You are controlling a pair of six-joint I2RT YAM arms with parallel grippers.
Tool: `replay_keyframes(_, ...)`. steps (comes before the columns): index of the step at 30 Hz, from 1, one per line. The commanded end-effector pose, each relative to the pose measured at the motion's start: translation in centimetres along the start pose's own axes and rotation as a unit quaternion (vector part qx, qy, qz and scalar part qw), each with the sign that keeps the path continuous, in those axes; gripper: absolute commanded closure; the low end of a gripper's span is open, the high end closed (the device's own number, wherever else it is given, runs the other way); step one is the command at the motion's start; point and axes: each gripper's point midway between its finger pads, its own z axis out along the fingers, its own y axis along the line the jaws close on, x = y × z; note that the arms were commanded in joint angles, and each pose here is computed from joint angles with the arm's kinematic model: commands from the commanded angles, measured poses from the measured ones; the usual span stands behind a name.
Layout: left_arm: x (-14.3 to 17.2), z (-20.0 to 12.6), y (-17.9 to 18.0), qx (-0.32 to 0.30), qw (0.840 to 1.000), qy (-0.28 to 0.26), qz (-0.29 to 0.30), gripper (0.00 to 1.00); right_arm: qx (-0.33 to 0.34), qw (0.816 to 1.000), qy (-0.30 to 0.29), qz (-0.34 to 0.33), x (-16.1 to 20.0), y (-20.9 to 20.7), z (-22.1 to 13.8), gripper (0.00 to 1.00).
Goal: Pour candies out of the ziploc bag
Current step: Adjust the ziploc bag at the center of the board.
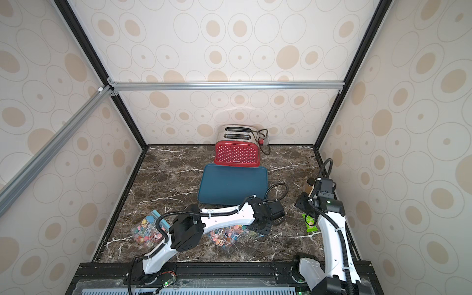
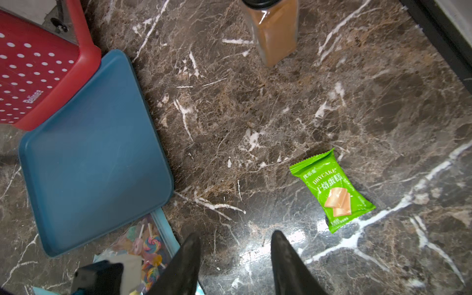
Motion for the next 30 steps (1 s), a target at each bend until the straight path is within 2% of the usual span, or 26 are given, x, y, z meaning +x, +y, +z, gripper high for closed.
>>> replay_keyframes(1, -1.7, -0.8, -0.6, 0.0, 0.999, -0.028, -0.039, 0.58, -0.012, 1.0, 0.0, -0.006, 0.4, 0.2, -0.1, 0.52)
replay_keyframes(7, -2.6, 0.0, -0.1, -0.031, 0.998, -0.04, -0.045, 0.59, -0.025, 1.0, 0.003, -0.007, 0.6, 0.5, 0.1, 0.52)
replay_keyframes(17, -3.0, 0.9, 2.1, -0.088, 0.993, -0.05, -0.06, 0.67, -0.036, 0.999, 0.007, -0.01, 0.8, 0.9, 0.3, 0.52)
replay_keyframes(25, -2.6, 2.0, 2.3, -0.094, 0.993, -0.039, -0.065, 0.68, -0.04, 0.999, 0.008, -0.012, 0.8, 1.0, 0.3, 0.52)
replay_keyframes(30, -2.2, 2.5, 2.8, -0.105, 0.992, -0.03, -0.068, 0.73, -0.041, 0.999, 0.008, -0.012, 0.8, 1.1, 0.3, 0.52)
